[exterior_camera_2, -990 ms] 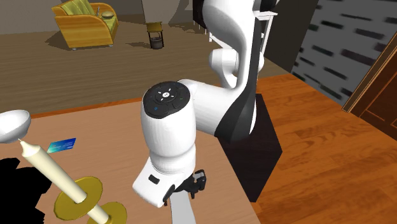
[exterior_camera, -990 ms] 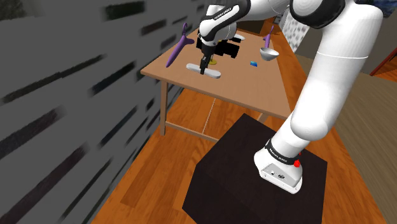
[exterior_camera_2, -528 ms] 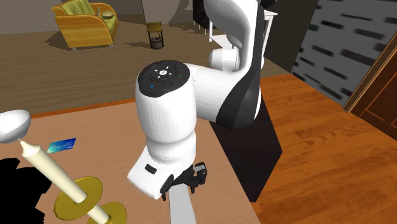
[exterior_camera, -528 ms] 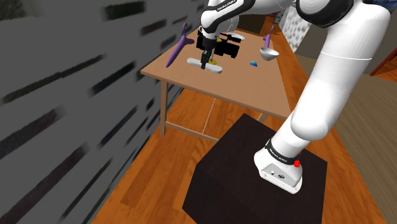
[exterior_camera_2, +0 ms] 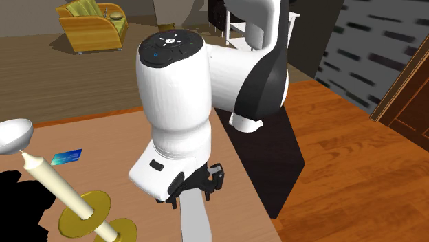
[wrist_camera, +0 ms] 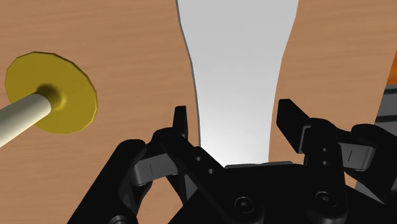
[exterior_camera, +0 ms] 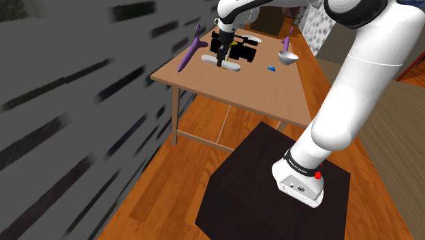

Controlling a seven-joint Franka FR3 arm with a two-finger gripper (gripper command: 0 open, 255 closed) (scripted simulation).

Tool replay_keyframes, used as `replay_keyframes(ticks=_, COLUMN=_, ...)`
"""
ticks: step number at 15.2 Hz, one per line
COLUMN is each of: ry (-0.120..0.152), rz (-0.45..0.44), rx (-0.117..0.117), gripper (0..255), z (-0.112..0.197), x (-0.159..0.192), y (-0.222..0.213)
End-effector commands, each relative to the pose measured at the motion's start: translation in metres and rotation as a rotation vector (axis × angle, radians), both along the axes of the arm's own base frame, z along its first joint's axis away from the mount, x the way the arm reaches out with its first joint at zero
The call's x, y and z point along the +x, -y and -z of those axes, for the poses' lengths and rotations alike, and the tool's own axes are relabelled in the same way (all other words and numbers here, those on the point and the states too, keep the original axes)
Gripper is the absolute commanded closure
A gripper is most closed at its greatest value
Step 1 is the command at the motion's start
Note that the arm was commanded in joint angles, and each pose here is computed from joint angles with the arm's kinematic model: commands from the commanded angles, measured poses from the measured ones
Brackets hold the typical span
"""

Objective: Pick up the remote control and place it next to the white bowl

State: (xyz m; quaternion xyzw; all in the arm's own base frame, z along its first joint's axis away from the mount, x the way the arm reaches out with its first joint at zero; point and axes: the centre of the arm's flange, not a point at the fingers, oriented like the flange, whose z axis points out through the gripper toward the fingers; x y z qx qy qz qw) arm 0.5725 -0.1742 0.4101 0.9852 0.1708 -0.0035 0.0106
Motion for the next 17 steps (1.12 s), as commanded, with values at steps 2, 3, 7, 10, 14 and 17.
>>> replay_keyframes(ticks=2, ry=0.0, rz=0.0, rx=0.0, gripper=255, z=-0.015, x=0.0, y=0.0)
replay_keyframes(ticks=3, ry=0.0, rz=0.0, rx=0.0, gripper=255, z=-0.021, x=0.0, y=0.0)
replay_keyframes(ticks=7, ry=0.0, rz=0.0, rx=0.0, gripper=255, z=-0.042, x=0.0, y=0.0)
replay_keyframes(ticks=10, ry=0.0, rz=0.0, rx=0.0, gripper=255, z=-0.058, x=0.0, y=0.0)
replay_keyframes(ticks=14, ry=0.0, rz=0.0, rx=0.0, gripper=255, z=-0.06, x=-0.022, y=0.034)
replay_keyframes(ticks=17, ry=0.0, rz=0.0, rx=0.0, gripper=255, z=-0.06, x=-0.044, y=0.067)
